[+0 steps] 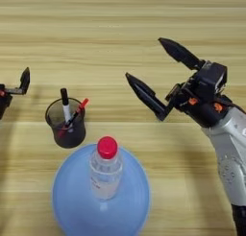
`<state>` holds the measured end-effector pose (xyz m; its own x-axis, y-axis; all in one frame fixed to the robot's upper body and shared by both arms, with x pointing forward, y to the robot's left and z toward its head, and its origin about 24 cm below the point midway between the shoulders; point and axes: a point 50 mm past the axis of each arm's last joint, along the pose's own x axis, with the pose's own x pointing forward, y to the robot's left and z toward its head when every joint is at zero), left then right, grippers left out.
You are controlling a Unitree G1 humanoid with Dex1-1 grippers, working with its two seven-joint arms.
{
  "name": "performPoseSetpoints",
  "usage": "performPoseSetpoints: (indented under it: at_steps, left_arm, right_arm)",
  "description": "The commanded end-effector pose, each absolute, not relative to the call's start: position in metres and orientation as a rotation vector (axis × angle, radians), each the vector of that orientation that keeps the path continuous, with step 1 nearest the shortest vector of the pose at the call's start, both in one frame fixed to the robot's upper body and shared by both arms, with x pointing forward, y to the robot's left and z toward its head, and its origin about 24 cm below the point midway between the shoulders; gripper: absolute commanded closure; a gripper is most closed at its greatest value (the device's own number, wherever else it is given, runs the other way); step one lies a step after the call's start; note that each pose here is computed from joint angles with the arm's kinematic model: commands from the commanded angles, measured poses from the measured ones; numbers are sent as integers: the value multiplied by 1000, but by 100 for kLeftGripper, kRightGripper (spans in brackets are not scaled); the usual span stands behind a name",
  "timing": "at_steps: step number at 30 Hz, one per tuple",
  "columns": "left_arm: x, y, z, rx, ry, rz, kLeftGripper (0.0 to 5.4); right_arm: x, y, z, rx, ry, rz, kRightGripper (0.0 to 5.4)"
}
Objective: Move the objects on the table
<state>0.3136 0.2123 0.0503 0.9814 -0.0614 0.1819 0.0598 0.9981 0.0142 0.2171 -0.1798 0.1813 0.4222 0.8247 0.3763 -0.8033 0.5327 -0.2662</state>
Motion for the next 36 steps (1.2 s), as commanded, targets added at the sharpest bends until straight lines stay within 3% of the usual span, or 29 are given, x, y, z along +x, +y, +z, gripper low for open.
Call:
performPoseSetpoints:
  at_steps: [1,10,24,36]
  left_arm:
    - [316,212,53,37,-195,-68,2]
    - [315,211,49,44,-196,-63,2]
    - [315,213,49,46,-198,-59,2]
    - [315,213,49,46,-197,-61,0]
  right_arm:
    - [206,-175,187,-61,-399,1189,0]
    - [199,-162,178,-135,-196,1408,0]
    - [201,-138,163,-217,-26,1585,0]
    - [202,-136,148,-304,41,1619,123]
